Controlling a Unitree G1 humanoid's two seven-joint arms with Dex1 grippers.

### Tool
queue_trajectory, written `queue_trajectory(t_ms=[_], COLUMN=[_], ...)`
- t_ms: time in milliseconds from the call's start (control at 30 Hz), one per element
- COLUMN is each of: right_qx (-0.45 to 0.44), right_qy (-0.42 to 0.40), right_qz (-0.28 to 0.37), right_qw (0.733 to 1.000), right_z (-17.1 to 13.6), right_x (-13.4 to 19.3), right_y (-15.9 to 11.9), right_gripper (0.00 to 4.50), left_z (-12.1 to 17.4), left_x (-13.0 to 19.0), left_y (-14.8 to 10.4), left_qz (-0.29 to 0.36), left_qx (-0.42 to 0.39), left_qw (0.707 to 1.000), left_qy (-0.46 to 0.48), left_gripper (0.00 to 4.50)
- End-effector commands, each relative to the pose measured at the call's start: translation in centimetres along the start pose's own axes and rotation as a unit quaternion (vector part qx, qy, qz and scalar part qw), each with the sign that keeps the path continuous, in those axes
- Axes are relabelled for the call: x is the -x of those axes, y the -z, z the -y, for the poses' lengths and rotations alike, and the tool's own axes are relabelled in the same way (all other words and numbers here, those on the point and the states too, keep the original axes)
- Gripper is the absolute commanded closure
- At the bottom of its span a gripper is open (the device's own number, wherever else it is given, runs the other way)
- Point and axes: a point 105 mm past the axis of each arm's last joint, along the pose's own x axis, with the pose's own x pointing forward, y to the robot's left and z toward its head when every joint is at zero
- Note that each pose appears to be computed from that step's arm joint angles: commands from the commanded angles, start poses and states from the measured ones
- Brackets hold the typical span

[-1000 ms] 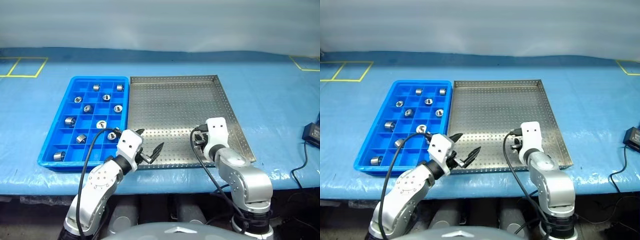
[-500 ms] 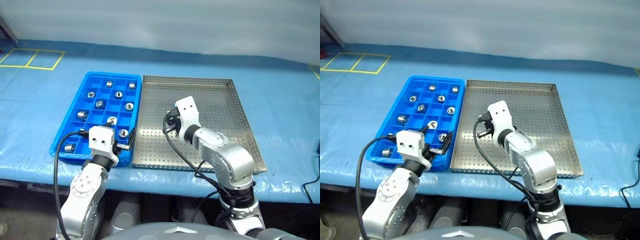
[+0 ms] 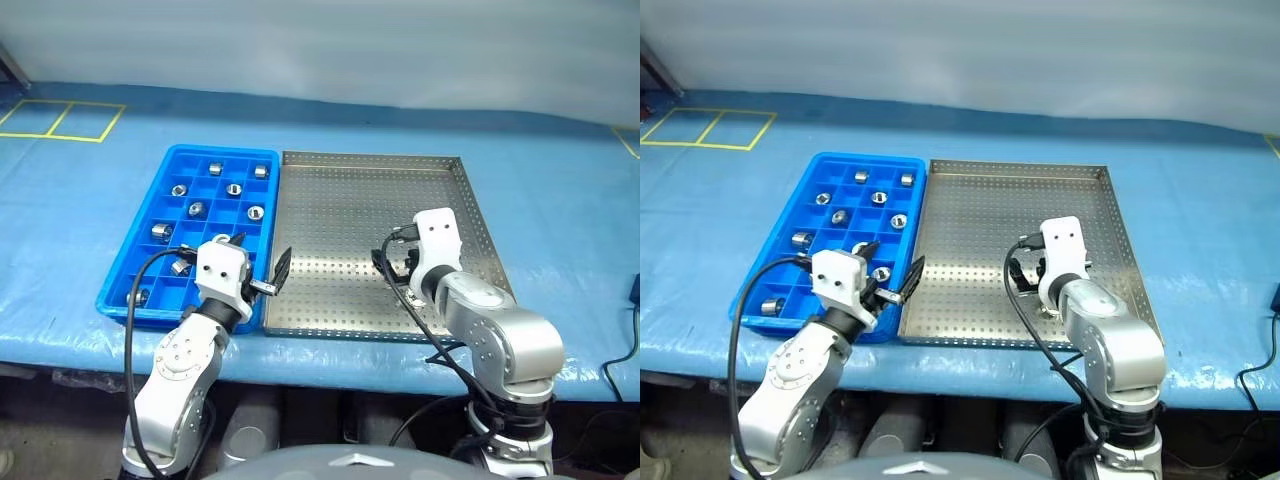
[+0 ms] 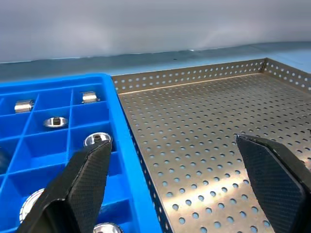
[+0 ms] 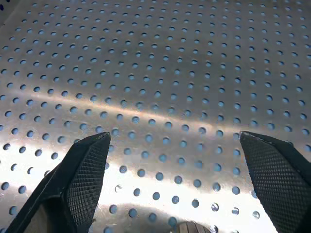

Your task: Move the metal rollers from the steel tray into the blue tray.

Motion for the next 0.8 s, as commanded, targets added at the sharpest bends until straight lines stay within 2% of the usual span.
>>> queue_trajectory(t_ms=[33, 233, 400, 500, 800], right_qx=[-0.016, -0.037, -0.035, -0.033, -0.023], right_qy=[0.02, 0.041, 0.022, 0.018, 0.001], right_qz=[0.001, -0.069, -0.098, -0.093, -0.09], right_qw=[1.0, 0.996, 0.994, 0.995, 0.996], right_z=[0.8, 1.3, 0.6, 0.3, -0.5], right_x=[0.9, 1.2, 1.2, 1.0, 0.1], right_y=[0.4, 4.2, 5.4, 5.1, 4.9], right_gripper=[0.01, 0.01, 0.01, 0.59, 3.49], left_z=[0.7, 1.2, 1.5, 1.5, 1.1], left_x=[-0.4, -0.9, -0.9, -1.0, -0.5], left_y=[-0.6, -0.6, -0.5, -0.5, -0.4], left_qz=[0.013, 0.011, 0.01, 0.011, 0.011], left_qx=[0.0, 0.003, 0.004, 0.004, 0.001], left_qw=[1.0, 0.999, 0.998, 0.998, 0.999], left_qy=[0.025, 0.048, 0.057, 0.056, 0.042], left_gripper=[0.0, 0.0, 0.0, 0.0, 0.0])
